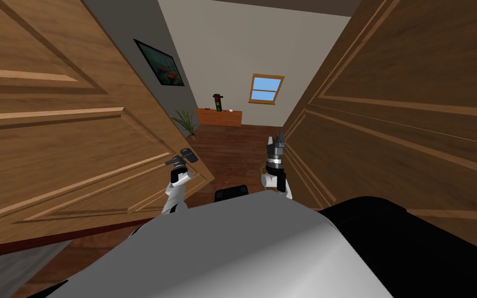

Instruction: Push the door open

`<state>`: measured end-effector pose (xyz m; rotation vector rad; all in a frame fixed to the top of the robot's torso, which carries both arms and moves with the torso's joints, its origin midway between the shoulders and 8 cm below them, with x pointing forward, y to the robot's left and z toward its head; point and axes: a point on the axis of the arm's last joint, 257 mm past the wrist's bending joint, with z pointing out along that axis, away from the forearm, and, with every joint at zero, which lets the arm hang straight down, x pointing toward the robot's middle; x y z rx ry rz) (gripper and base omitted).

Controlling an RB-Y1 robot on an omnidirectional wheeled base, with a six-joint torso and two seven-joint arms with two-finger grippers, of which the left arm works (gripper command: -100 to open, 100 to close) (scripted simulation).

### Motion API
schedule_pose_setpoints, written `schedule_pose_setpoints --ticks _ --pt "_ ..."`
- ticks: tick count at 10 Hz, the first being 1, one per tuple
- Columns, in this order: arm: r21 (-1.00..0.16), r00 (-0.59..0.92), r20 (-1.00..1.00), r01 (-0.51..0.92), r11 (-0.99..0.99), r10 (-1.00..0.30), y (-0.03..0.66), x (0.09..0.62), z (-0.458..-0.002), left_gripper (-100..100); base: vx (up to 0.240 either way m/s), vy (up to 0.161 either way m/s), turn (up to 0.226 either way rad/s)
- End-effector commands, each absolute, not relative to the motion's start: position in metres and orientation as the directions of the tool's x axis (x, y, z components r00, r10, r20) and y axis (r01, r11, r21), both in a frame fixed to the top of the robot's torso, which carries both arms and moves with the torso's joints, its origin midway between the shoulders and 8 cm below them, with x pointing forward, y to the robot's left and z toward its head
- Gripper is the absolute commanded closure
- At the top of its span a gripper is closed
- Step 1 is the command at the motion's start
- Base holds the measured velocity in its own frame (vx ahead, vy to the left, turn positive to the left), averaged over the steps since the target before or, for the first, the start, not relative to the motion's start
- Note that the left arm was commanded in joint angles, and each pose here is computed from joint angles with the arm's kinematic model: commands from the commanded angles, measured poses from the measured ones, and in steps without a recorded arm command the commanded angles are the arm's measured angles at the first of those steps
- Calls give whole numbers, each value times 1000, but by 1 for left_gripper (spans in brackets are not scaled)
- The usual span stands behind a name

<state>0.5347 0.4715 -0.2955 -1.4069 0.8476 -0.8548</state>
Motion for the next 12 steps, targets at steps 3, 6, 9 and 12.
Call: schedule_pose_setpoints --ticks 3,6,9,12 --pt "-1000 549 10 3 -11 -836 518 505 -297 100 192 -28 -57" --pt "-1000 605 10 3 -11 -796 547 483 -297 100 163 9 -41" --pt "-1000 666 8 3 -9 -746 580 456 -297 100 198 3 -44" --pt "-1000 701 7 2 -7 -713 599 438 -296 100 180 2 -21"
